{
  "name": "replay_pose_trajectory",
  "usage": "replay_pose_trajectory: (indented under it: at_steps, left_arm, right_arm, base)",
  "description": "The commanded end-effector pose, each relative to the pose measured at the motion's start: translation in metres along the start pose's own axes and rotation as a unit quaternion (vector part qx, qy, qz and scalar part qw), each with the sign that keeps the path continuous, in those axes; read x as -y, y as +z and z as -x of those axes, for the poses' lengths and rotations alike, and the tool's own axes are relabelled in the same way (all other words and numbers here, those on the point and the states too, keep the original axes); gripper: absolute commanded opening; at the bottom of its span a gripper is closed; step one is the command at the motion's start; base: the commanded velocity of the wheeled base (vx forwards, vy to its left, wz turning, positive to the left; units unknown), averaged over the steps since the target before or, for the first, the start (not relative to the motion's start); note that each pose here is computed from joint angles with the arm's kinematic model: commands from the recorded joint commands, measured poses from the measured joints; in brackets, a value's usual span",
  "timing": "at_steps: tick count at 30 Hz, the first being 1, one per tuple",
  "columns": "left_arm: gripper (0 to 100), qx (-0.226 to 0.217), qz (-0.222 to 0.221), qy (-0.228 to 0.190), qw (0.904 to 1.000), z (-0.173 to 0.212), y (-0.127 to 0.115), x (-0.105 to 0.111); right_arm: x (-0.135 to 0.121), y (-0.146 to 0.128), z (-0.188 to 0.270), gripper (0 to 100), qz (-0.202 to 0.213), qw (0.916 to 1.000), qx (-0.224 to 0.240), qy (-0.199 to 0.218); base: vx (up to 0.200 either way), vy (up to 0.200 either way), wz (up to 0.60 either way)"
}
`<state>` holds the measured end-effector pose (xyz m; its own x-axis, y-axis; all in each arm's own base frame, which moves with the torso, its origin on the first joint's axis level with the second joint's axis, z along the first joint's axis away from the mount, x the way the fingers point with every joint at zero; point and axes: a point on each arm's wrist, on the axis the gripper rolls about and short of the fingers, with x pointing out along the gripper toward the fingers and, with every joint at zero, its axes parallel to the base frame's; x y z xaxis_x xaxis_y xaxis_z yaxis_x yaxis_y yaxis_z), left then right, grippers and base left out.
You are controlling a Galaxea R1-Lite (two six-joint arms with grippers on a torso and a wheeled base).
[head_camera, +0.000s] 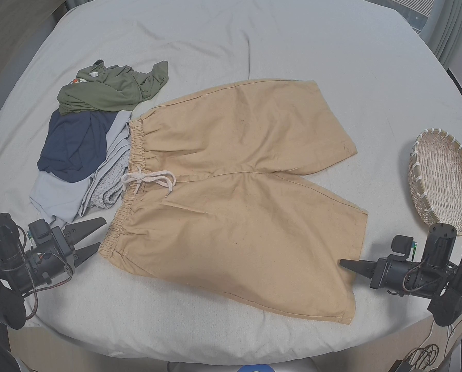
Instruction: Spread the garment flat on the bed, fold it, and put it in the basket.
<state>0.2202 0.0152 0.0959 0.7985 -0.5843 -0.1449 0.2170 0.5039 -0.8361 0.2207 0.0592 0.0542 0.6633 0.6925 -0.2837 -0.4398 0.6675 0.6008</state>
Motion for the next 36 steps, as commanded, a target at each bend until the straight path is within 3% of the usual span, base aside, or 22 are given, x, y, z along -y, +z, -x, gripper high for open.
replay_pose_trajectory:
  at_steps: [1,15,22,26,27,36]
  left_arm:
    - [100,-0.002,0.004,0.003,1.0,0.0,-0.001,-0.002]
    - [100,-0.009,0.012,0.009,0.9998,0.0,-0.005,-0.004]
    - [100,-0.027,0.024,0.018,0.9992,-0.002,-0.013,-0.01]
    - [100,-0.04,0.008,0.03,0.9987,-0.005,-0.017,-0.019]
    - [100,-0.042,0.005,0.031,0.9986,-0.005,-0.018,-0.02]
    - [100,-0.036,-0.027,0.006,0.999,-0.015,-0.016,-0.02]
  right_arm:
    - [0.001,0.002,0.0,0,0.004,1.0,0.007,0.0]
    - [0.01,0.03,0.01,0,0.021,0.997,0.073,-0.017]
    - [0.009,0.027,0.008,0,0.008,0.9977,0.066,-0.014]
    - [0.009,0.027,0.008,0,0.009,0.9976,0.067,-0.014]
    - [0.009,0.028,0.008,100,0.01,0.9975,0.068,-0.014]
    - [-0.004,0.03,0.024,100,0.022,0.996,0.086,-0.007]
  base:
    - [0.0,0.0,0.0]
    - [0.0,0.0,0.0]
    - [0.0,0.0,0.0]
    - [0.0,0.0,0.0]
    - [0.0,0.0,0.0]
    - [0.0,0.0,0.0]
